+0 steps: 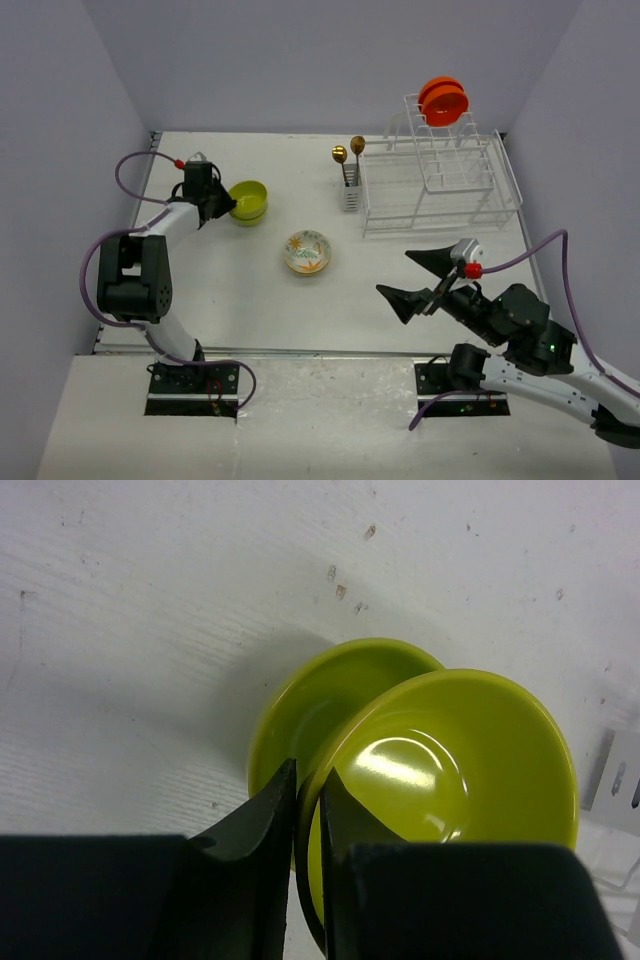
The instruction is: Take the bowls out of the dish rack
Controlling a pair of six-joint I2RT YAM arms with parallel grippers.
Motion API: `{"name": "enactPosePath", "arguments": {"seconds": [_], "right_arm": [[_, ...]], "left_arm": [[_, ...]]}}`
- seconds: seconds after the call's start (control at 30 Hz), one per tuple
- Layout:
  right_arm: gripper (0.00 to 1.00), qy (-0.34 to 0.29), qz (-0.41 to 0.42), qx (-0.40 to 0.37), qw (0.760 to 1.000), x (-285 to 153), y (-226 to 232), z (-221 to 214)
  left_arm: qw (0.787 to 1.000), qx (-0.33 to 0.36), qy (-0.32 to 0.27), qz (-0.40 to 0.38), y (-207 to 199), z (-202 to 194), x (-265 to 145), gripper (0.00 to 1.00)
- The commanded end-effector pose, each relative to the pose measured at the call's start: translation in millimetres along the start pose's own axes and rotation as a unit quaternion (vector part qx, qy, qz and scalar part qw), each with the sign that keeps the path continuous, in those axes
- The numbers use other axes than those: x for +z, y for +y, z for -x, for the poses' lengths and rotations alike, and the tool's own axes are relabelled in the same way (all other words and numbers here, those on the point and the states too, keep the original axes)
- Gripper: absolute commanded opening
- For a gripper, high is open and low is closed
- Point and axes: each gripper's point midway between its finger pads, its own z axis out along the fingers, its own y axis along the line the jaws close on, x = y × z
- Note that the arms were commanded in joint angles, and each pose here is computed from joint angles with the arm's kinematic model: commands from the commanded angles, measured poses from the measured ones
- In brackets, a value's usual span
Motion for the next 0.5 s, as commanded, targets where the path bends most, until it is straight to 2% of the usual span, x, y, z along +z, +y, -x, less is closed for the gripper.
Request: {"name": "enactPosePath", "arguments": {"seconds": [0.0,0.27,0.47], "right_arm": [[0.99,-0.009,0.006,-0.005,1.0,1.5,2.2,3.7],[0.99,-0.011,0.01,-0.004,1.0,-0.4,3.0,5.6],[0.99,-0.009,0.01,-0.005,1.0,0.3,3.3,4.2]], "left_arm": [[0.999,0.011,-0.032,-0.021,-18.1,25.0,-5.1,0.15],[0.999,0.013,-0.026,-0.019,-18.1,23.8,-2.5,0.15],[0.999,0.01,-0.031,-0.019,-20.3,29.1,-7.5,0.19]]}}
